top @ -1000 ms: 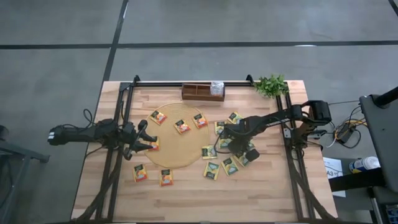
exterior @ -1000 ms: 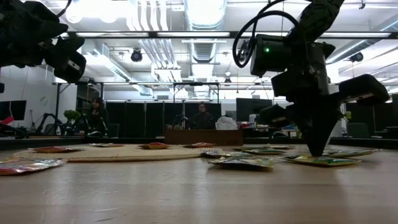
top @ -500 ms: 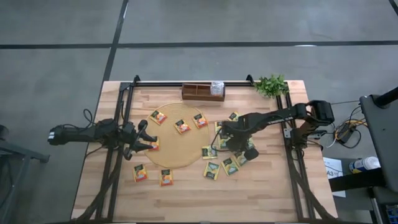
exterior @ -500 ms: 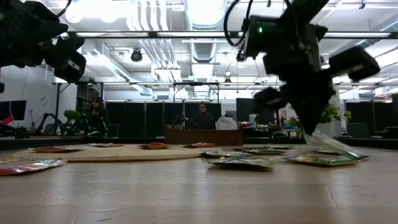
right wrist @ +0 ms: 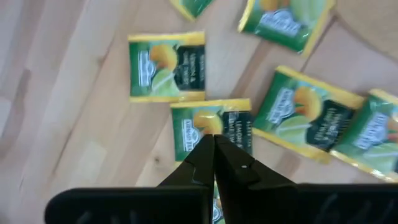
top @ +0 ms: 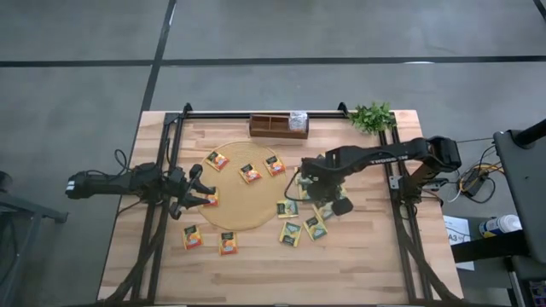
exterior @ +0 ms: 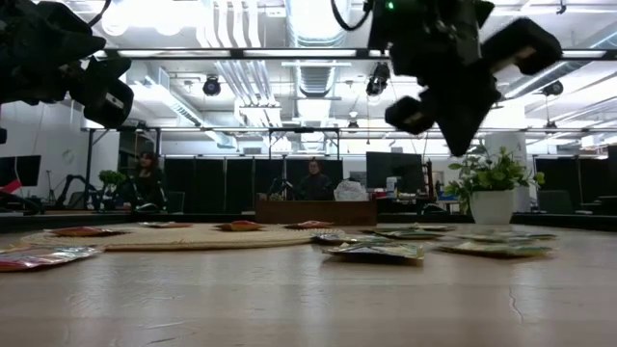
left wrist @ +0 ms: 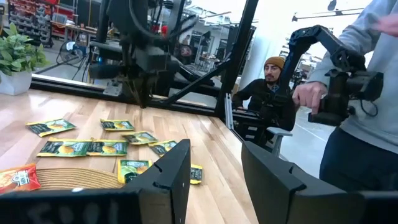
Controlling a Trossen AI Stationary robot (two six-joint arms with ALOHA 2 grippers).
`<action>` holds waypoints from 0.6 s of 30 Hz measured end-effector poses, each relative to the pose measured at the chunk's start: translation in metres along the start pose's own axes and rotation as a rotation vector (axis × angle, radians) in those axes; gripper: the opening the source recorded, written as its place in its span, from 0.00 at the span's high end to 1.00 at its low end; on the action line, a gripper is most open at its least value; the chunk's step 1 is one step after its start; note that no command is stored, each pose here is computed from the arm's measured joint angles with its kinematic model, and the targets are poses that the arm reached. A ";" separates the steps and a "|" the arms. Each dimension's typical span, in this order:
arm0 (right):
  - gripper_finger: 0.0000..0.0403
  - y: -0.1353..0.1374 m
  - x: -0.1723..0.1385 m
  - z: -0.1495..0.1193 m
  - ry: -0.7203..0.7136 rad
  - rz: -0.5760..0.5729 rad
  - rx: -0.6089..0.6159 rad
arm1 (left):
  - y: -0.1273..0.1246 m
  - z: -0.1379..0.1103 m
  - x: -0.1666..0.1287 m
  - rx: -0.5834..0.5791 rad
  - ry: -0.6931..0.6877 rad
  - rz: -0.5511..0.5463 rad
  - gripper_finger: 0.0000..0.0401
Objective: Pick & Place Tea
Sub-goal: Put the yellow tea bag into the middle section of the wooden organizer
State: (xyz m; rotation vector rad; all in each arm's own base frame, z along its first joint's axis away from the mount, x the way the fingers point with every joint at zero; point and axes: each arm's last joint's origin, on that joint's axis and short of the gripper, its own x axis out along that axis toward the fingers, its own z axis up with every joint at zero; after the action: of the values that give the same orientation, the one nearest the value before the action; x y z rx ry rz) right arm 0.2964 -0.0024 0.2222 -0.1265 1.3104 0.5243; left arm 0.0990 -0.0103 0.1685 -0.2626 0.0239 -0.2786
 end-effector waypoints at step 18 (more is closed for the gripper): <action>0.97 -0.007 -0.022 0.017 -0.049 -0.069 0.064 | 0.000 0.000 0.000 0.000 0.000 0.000 0.66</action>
State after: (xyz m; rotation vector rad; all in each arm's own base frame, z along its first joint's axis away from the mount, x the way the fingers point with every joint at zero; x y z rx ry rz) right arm 0.3109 -0.0089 0.2464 -0.1046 1.2691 0.4243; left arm 0.0990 -0.0103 0.1685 -0.2626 0.0239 -0.2786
